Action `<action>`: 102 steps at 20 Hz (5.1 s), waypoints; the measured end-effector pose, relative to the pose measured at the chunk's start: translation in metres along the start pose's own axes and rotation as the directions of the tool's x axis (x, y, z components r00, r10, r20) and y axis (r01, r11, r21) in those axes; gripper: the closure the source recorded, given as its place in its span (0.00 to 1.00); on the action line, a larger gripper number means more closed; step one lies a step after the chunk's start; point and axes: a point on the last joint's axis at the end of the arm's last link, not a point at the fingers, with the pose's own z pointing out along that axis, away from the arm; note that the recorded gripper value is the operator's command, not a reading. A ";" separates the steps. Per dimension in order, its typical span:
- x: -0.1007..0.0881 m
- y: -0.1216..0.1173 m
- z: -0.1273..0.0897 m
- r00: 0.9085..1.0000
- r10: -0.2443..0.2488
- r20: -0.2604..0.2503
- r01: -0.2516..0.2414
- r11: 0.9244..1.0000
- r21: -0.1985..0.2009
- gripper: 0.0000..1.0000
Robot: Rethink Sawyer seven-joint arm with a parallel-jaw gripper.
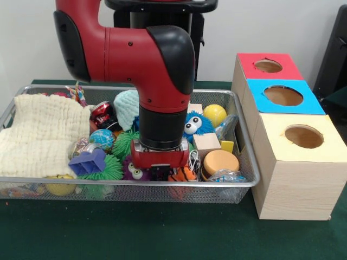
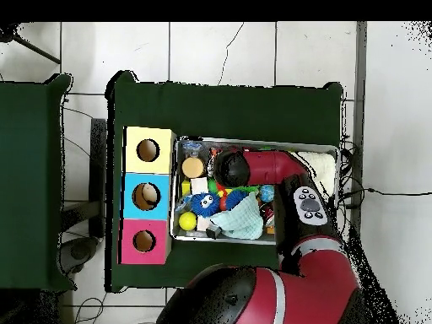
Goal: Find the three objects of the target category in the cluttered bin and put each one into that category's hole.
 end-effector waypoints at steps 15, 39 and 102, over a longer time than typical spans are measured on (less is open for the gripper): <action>-0.002 0.004 -0.009 0.999 0.038 -0.008 -0.038 0.999 0.018 1.00; -0.015 -0.009 -0.033 0.996 0.090 0.014 -0.090 0.996 0.025 1.00; -0.018 0.016 -0.085 0.980 0.196 -0.034 -0.192 0.976 0.099 1.00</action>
